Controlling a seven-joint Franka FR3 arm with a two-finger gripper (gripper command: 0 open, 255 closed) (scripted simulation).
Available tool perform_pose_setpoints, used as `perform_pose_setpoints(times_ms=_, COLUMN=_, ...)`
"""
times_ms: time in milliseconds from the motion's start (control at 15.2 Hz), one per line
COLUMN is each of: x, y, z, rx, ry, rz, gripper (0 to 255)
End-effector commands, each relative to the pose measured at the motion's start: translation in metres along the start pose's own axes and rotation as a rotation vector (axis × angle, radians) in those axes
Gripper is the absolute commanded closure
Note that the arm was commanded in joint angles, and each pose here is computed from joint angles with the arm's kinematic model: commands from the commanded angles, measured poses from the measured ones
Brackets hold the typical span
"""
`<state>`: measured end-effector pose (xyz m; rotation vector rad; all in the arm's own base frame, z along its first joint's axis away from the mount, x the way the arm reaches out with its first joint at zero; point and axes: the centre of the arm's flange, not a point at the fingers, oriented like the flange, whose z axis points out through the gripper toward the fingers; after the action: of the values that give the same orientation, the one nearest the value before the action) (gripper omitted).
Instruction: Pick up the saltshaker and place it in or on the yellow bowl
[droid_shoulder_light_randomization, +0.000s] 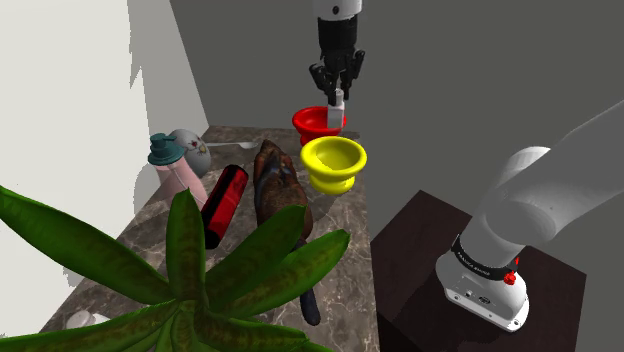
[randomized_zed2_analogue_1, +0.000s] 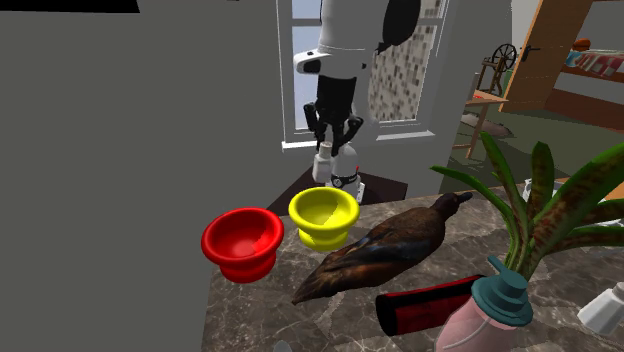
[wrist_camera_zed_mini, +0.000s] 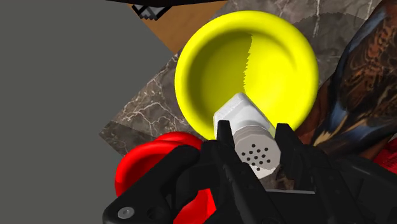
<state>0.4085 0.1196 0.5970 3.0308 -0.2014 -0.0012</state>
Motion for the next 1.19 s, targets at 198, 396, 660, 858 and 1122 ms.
perform_pose_setpoints(times_ms=198, x=0.000, y=-0.002, z=0.027, rx=0.000, ry=0.000, rz=0.000, gripper=255)
perform_pose_setpoints(times_ms=396, x=-0.001, y=-0.004, z=0.043, rx=0.000, ry=0.000, rz=0.000, gripper=255)
perform_pose_setpoints(times_ms=660, x=-0.001, y=-0.006, z=0.064, rx=0.000, ry=0.000, rz=0.000, gripper=255)
perform_pose_setpoints(times_ms=858, x=-0.001, y=-0.007, z=0.078, rx=0.000, ry=0.000, rz=0.000, gripper=255)
perform_pose_setpoints(times_ms=1122, x=-0.001, y=-0.007, z=0.078, rx=0.000, ry=0.000, rz=0.000, gripper=255)
